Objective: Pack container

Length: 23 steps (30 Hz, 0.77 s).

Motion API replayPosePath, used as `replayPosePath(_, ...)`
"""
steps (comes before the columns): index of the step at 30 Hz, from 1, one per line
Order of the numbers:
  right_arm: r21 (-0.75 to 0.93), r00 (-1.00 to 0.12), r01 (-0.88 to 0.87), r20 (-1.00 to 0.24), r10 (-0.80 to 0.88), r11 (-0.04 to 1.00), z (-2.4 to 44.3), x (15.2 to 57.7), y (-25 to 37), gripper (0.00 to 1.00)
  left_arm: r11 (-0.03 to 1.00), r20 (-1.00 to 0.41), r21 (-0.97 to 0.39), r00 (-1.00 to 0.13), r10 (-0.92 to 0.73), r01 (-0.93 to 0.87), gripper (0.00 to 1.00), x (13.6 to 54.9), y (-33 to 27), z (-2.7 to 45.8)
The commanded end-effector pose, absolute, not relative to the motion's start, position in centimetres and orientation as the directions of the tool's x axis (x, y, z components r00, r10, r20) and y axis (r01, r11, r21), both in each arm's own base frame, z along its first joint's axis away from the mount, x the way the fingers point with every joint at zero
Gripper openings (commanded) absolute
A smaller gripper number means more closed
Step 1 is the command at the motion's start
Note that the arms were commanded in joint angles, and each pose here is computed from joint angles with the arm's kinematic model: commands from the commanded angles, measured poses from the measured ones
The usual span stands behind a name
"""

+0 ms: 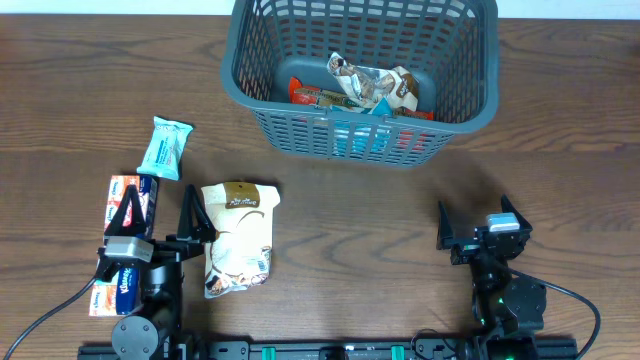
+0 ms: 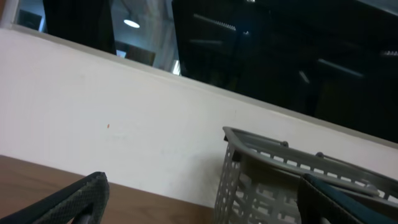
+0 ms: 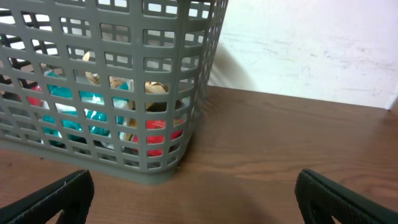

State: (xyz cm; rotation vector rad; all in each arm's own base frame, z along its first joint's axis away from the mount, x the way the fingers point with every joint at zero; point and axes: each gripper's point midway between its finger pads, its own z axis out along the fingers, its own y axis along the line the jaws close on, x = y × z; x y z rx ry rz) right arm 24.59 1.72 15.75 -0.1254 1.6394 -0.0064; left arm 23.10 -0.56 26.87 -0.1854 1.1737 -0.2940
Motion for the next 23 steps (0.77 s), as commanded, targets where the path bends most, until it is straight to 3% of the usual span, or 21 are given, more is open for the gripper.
replayPosePath(1, -0.090, -0.067, -0.073, -0.993, -0.095, 0.993, 15.69, 24.58, 1.59, 0.99, 0.944, -0.862, -0.309, 0.385, -0.329, 0.116, 0.95, 22.80, -0.05, 27.42)
replayPosePath(23, -0.090, -0.066, -0.073, -0.993, -0.095, 0.993, 15.70, 24.58, 1.59, 0.99, 0.944, -0.852, -0.306, 0.406, -0.330, 0.125, 0.95, 22.54, -0.06, 27.98)
